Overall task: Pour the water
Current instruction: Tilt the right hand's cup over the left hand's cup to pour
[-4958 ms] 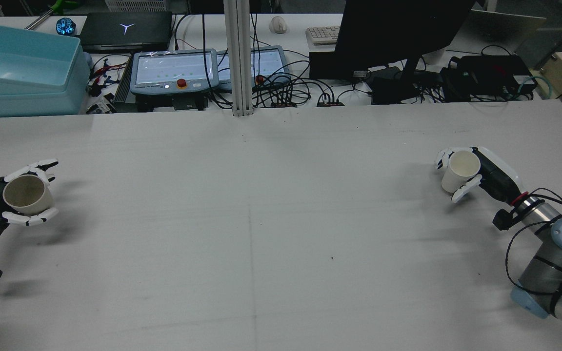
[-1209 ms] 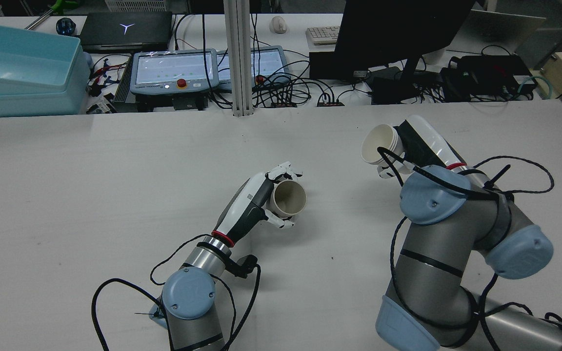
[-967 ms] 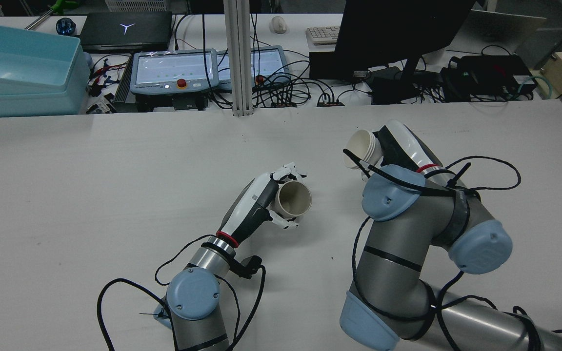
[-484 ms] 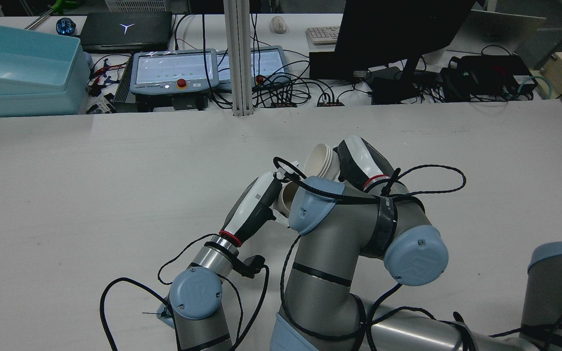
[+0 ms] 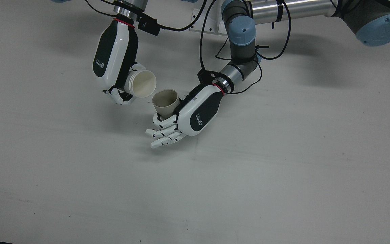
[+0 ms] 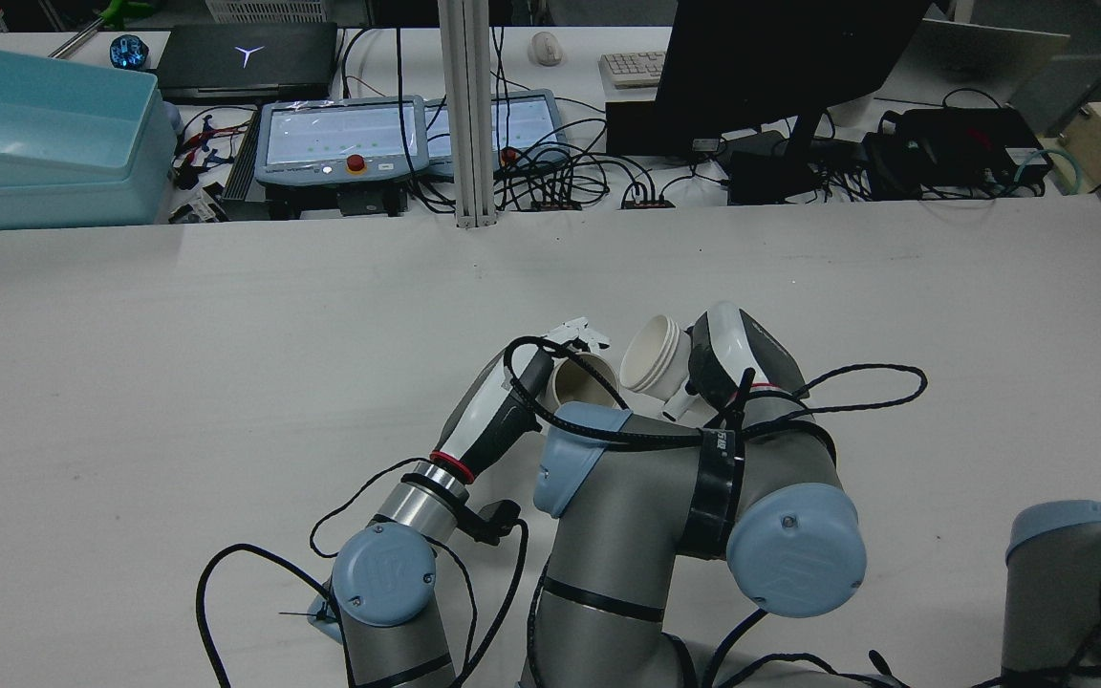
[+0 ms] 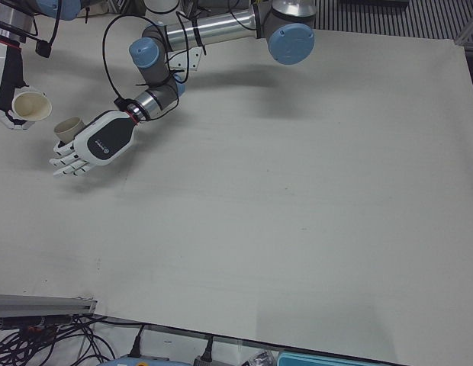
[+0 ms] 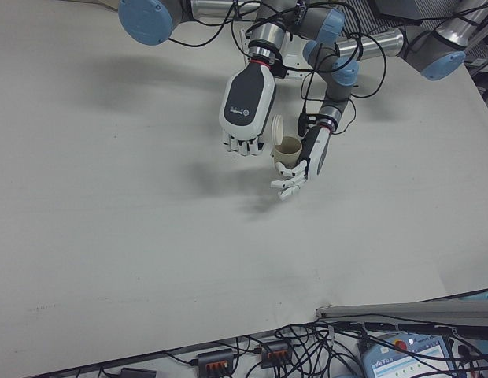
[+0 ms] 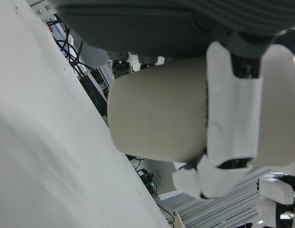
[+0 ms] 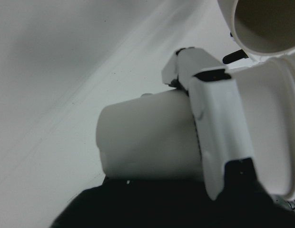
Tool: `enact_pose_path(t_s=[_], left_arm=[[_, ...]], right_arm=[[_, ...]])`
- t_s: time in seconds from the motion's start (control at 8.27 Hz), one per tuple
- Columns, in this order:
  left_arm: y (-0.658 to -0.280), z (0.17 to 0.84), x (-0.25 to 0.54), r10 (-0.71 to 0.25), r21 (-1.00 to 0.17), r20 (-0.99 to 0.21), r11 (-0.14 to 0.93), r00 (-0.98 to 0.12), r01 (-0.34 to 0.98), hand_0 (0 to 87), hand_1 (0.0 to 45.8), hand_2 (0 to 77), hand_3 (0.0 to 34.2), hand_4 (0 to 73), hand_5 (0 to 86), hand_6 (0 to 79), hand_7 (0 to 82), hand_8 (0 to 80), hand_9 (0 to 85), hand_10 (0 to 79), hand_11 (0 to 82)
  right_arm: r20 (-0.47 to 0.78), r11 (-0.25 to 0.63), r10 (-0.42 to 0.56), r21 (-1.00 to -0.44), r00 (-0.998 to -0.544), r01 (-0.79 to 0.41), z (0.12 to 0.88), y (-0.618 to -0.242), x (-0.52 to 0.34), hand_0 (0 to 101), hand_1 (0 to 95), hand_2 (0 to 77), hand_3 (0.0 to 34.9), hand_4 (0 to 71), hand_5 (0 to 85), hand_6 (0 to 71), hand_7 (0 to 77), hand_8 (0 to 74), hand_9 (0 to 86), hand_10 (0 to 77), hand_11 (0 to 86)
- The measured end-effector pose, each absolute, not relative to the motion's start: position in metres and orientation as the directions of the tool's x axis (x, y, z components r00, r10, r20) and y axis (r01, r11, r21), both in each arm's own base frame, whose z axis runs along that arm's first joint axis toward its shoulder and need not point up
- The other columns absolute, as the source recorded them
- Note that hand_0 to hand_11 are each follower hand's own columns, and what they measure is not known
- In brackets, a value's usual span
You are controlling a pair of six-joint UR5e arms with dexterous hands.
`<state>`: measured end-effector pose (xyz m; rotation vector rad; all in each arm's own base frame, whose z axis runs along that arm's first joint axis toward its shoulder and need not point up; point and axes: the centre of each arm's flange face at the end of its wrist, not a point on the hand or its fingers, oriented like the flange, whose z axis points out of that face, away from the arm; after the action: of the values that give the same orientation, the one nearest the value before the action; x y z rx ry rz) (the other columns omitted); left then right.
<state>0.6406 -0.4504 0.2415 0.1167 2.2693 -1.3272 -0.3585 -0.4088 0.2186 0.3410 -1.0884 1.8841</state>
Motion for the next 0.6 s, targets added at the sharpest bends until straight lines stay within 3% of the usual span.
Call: enact_pose_path(t_s=[0.24,0.48,0.6], left_arm=[[-0.450,0.241,0.640,-0.175,-0.793,-0.462,0.521,-0.870,0.316,65.5,19.6,40.4,0.0,32.2,56.7,25.1,26.7,14.7,12.5,14.7,22.9],[-0.451,0.240,0.640,-0.175,-0.793,-0.461,0.522,-0.870,0.315,65.5,19.6,40.4,0.0,32.2,56.7,25.6,26.2,14.2,12.5,14.2,23.5],[-0.451,0.239,0.639,-0.174,-0.793,-0.459,0.523,-0.871,0.314,65.5,19.6,40.4,0.0,32.2,56.7,25.6,26.2,14.2,12.5,14.2,23.5]], right_arm=[[0.605,-0.233,0.580,-0.518,-0.545,-0.823,0.217,-0.400,-0.346,80,21.8,45.8,0.0,51.3,56.2,48.5,52.9,41.5,44.2,25.1,38.7],[0.607,-0.251,0.589,-0.491,-0.534,-0.834,0.224,-0.394,-0.335,80,21.8,45.8,0.0,51.3,56.2,48.5,52.9,40.9,43.6,25.1,38.7],[0.596,-0.273,0.572,-0.511,-0.564,-0.816,0.240,-0.385,-0.317,80,21.8,45.8,0.0,51.3,56.2,48.5,52.9,40.9,43.6,25.6,38.7]])
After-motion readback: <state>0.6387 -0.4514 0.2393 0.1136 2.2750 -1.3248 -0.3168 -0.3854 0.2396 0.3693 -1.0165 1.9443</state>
